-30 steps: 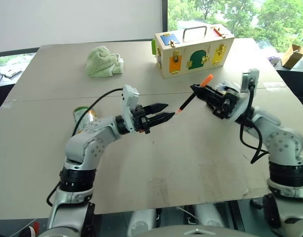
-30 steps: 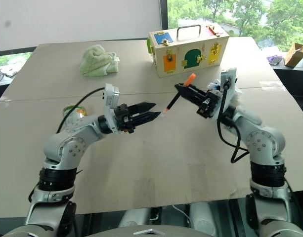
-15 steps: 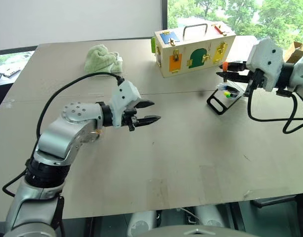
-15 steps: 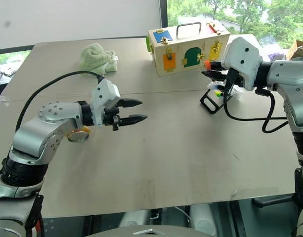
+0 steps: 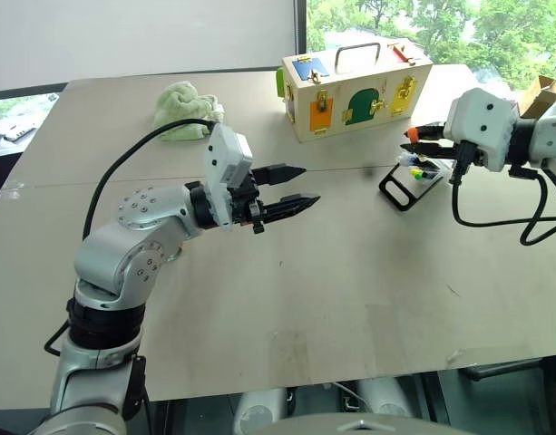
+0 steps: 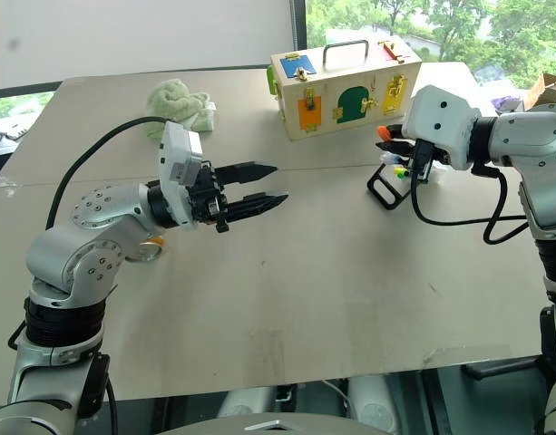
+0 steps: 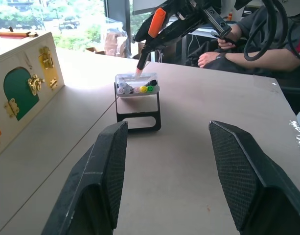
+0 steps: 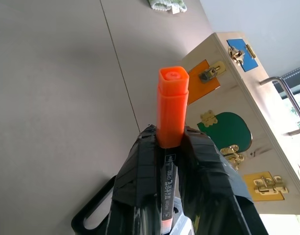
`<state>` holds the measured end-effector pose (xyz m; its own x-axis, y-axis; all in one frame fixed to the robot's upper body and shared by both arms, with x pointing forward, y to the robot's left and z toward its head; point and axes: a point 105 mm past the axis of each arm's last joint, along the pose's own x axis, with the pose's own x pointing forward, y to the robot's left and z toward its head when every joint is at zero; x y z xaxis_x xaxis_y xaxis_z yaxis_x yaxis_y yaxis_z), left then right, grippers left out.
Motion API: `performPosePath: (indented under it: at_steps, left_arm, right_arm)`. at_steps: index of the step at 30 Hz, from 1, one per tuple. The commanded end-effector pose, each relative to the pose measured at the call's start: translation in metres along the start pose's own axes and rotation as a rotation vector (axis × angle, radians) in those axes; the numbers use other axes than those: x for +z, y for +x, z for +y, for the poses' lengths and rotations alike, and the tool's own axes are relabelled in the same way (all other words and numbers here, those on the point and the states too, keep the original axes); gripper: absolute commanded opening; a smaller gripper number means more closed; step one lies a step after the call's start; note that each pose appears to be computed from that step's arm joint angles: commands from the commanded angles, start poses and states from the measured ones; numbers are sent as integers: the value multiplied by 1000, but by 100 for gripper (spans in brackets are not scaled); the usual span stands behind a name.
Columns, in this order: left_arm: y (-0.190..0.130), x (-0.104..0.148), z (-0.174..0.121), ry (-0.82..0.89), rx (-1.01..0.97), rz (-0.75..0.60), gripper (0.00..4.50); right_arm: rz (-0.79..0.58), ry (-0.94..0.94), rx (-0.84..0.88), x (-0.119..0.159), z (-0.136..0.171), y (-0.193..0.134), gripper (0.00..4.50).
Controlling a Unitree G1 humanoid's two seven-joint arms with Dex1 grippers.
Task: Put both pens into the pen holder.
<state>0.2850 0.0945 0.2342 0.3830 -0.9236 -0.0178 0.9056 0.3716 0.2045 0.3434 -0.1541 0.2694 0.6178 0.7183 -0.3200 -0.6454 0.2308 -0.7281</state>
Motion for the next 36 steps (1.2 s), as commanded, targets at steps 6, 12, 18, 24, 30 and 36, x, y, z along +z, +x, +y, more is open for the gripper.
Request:
performPosePath:
  at_steps: [6, 12, 18, 24, 30, 36]
  left_arm:
    - [0, 16, -6, 38, -8, -56, 270]
    - [2, 15, -10, 30, -4, -65, 274]
    - [-2, 12, -14, 24, -7, -50, 274]
    - [-9, 8, -16, 15, 9, -33, 274]
    - [-36, -40, -18, -138, 177, 11, 274]
    - [-71, -122, -45, -204, 362, 237, 274]
  right_arm:
    - [27, -7, 30, -12, 6, 4, 8]
    - [72, -37, 15, -29, 4, 7, 214]
    - [4, -25, 3, -19, 1, 7, 442]
    - [-228, 182, 97, 15, 27, 13, 442]
    - [-336, 457, 183, 3, 103, 32, 442]
    - [-302, 657, 116, -38, 157, 40, 442]
